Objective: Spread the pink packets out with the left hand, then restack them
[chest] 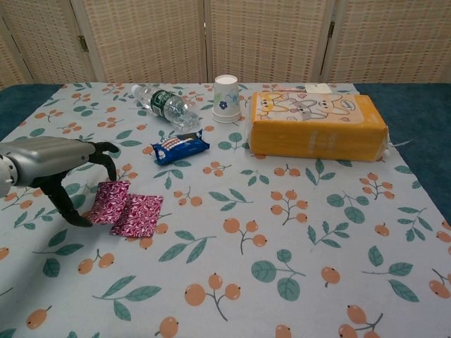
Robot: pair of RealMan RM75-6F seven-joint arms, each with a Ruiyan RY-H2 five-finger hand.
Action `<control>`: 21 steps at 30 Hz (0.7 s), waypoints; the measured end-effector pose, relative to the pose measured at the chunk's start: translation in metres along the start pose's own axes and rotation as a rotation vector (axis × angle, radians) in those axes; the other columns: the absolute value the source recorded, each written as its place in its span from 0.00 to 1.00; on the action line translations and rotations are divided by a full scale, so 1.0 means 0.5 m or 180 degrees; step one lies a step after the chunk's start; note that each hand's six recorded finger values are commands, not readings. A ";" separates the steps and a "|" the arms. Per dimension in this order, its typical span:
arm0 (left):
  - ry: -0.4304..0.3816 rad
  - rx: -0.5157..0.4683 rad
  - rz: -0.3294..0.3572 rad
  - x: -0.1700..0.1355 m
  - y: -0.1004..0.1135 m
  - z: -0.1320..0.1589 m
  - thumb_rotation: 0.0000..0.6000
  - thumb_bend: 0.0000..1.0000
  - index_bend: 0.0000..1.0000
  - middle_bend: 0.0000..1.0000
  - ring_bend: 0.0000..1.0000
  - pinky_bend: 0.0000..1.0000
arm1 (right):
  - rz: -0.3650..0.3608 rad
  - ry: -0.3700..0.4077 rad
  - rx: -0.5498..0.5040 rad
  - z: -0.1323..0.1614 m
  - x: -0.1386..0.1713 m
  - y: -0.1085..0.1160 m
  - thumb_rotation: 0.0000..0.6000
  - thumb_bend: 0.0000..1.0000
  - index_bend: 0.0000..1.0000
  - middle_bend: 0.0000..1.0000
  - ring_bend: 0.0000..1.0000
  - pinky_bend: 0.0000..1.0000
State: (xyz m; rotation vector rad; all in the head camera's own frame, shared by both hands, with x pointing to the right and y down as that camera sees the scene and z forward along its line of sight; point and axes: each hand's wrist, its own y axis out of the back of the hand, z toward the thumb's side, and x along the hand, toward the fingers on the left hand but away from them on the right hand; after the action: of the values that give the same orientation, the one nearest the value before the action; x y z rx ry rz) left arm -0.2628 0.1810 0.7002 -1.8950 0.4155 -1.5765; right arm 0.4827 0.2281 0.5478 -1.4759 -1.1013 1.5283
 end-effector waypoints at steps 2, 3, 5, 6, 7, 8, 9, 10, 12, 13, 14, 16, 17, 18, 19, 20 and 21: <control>-0.0039 0.0008 -0.0016 0.006 0.001 0.016 0.95 0.15 0.32 0.00 0.00 0.00 | 0.0001 -0.0014 -0.0006 -0.003 0.001 0.000 1.00 0.48 0.00 0.07 0.00 0.00; -0.0054 0.0012 -0.0026 0.009 0.001 0.022 0.95 0.15 0.32 0.00 0.00 0.00 | 0.0003 -0.0021 -0.0008 -0.005 0.002 -0.001 1.00 0.48 0.00 0.07 0.00 0.00; -0.0086 0.0030 -0.0050 0.014 -0.001 0.038 0.95 0.15 0.32 0.00 0.00 0.00 | 0.0006 -0.0035 -0.0011 -0.008 0.003 -0.001 1.00 0.48 0.00 0.07 0.00 0.00; -0.0097 0.0045 -0.0058 0.016 -0.002 0.043 0.95 0.15 0.32 0.00 0.00 0.00 | 0.0007 -0.0041 -0.0012 -0.010 0.004 -0.002 1.00 0.48 0.00 0.07 0.00 0.00; -0.0105 0.0061 -0.0065 0.017 -0.004 0.047 0.95 0.15 0.32 0.00 0.00 0.00 | 0.0008 -0.0046 -0.0014 -0.011 0.004 -0.002 1.00 0.48 0.00 0.07 0.00 0.00; -0.0111 0.0084 -0.0071 0.019 -0.005 0.053 0.95 0.15 0.32 0.00 0.00 0.00 | 0.0009 -0.0050 -0.0016 -0.012 0.004 -0.002 1.00 0.48 0.00 0.07 0.00 0.00; -0.0113 0.0095 -0.0076 0.021 -0.007 0.057 0.95 0.15 0.32 0.00 0.00 0.00 | 0.0009 -0.0051 -0.0017 -0.013 0.004 -0.003 1.00 0.48 0.00 0.07 0.00 0.00; -0.0113 0.0101 -0.0081 0.023 -0.008 0.061 0.95 0.15 0.32 0.00 0.00 0.00 | 0.0010 -0.0052 -0.0019 -0.013 0.004 -0.003 1.00 0.48 0.00 0.07 0.00 0.00; -0.0108 0.0112 -0.0090 0.026 -0.010 0.067 0.95 0.15 0.32 0.00 0.00 0.00 | 0.0008 -0.0054 -0.0023 -0.015 0.004 -0.003 1.00 0.48 0.00 0.07 0.00 0.00; -0.0104 0.0116 -0.0095 0.028 -0.011 0.069 0.95 0.15 0.32 0.00 0.00 0.00 | 0.0009 -0.0056 -0.0024 -0.015 0.004 -0.004 1.00 0.48 0.00 0.07 0.00 0.00; -0.0100 0.0124 -0.0101 0.030 -0.012 0.070 0.95 0.15 0.32 0.00 0.00 0.00 | 0.0011 -0.0059 -0.0025 -0.016 0.004 -0.004 1.00 0.48 0.00 0.07 0.00 0.00; -0.0088 0.0149 -0.0111 0.033 -0.014 0.071 0.95 0.15 0.32 0.00 0.00 0.00 | 0.0016 -0.0063 -0.0026 -0.017 0.004 -0.005 1.00 0.48 0.00 0.07 0.00 0.00; -0.0079 0.0162 -0.0117 0.034 -0.015 0.071 0.95 0.15 0.32 0.00 0.00 0.00 | 0.0016 -0.0066 -0.0027 -0.018 0.004 -0.006 1.00 0.48 0.00 0.07 0.00 0.00; -0.0071 0.0165 -0.0123 0.035 -0.016 0.071 0.95 0.15 0.32 0.00 0.00 0.00 | 0.0014 -0.0068 -0.0028 -0.019 0.004 -0.005 1.00 0.48 0.00 0.07 0.00 0.00; -0.0064 0.0165 -0.0127 0.036 -0.017 0.071 0.95 0.15 0.32 0.00 0.00 0.00 | 0.0013 -0.0069 -0.0029 -0.019 0.004 -0.005 1.00 0.48 0.00 0.07 0.00 0.00; -0.0055 0.0169 -0.0130 0.038 -0.018 0.071 0.95 0.15 0.32 0.00 0.00 0.00 | 0.0011 -0.0068 -0.0030 -0.019 0.004 -0.005 1.00 0.48 0.00 0.07 0.00 0.00; -0.0050 0.0173 -0.0130 0.038 -0.018 0.071 0.95 0.15 0.31 0.00 0.00 0.00 | 0.0011 -0.0067 -0.0029 -0.019 0.004 -0.005 1.00 0.48 0.00 0.07 0.00 0.00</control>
State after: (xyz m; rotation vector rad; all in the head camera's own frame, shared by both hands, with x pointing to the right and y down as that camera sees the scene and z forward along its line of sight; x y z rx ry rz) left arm -0.2256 0.1857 0.7175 -1.8845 0.3260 -1.5823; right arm 0.4920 0.2318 0.5494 -1.4716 -1.1197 1.5462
